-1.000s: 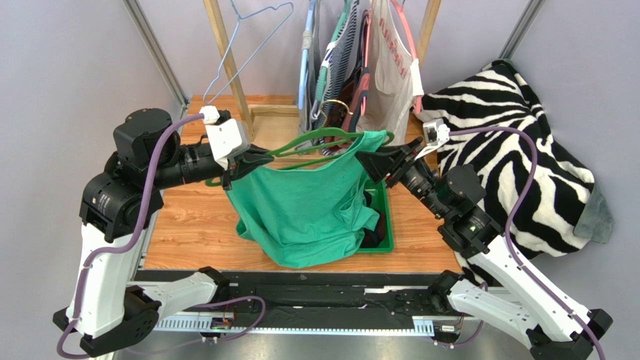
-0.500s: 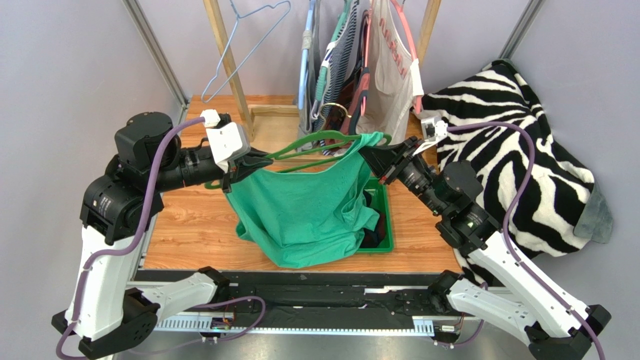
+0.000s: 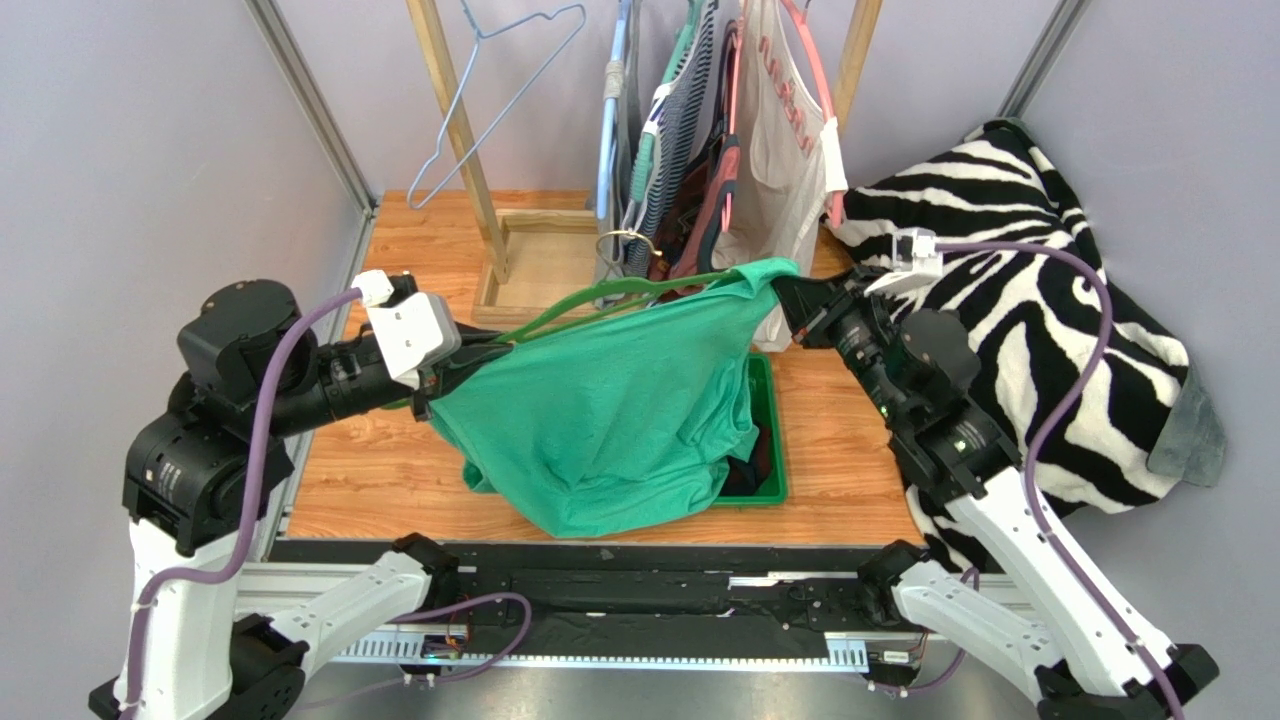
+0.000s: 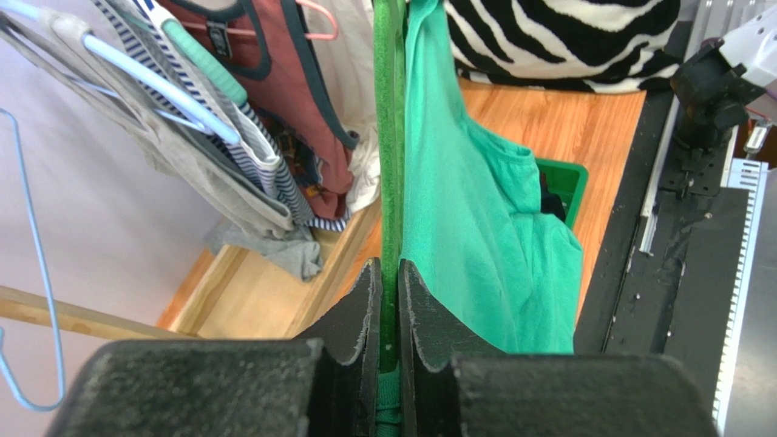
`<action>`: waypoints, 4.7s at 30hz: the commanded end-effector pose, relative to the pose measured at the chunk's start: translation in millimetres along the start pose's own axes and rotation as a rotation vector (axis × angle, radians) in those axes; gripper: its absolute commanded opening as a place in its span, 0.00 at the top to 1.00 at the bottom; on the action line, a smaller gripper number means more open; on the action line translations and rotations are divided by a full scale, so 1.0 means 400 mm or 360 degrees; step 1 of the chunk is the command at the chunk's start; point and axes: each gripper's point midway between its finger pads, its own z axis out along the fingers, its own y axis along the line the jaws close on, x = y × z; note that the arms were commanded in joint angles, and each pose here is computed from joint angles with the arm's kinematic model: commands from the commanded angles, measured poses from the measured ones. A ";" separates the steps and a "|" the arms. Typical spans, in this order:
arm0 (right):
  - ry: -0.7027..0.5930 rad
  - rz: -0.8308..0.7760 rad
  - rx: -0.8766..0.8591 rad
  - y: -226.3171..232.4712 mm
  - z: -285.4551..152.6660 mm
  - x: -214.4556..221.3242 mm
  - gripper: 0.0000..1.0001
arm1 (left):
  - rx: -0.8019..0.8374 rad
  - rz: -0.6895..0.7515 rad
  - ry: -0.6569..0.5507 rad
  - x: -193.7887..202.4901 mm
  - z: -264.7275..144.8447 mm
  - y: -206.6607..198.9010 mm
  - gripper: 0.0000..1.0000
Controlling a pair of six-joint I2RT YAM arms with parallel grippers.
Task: Remove the tank top from the hanger
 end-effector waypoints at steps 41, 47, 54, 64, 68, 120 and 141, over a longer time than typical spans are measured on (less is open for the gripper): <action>0.0120 -0.0838 -0.0933 0.223 -0.207 -0.059 0.39 | 0.0556 -0.0031 -0.0126 -0.090 0.172 -0.042 1.00; 0.0188 -0.0852 -0.1019 0.229 -0.190 -0.024 0.42 | 0.0697 -0.0070 -0.0125 -0.077 0.158 -0.091 1.00; 0.0261 -0.0836 -0.1148 0.254 -0.198 -0.001 0.44 | 0.0772 -0.0061 -0.0125 -0.068 0.150 -0.116 1.00; 0.0441 -0.0738 -0.1302 0.285 -0.188 0.061 0.79 | 0.0778 -0.0030 -0.0162 -0.095 0.148 -0.113 1.00; 0.0417 -0.0748 -0.1250 0.276 -0.182 0.064 0.96 | 0.0733 0.0000 -0.0182 -0.105 0.160 -0.096 1.00; 0.0055 -0.0846 -0.0890 0.225 -0.317 -0.095 1.00 | 0.0105 -0.0409 0.0194 0.181 0.321 0.023 0.90; 0.0220 -0.0849 -0.0683 0.122 -0.406 -0.035 1.00 | -0.0487 -0.0117 -0.0249 -0.198 0.206 0.285 1.00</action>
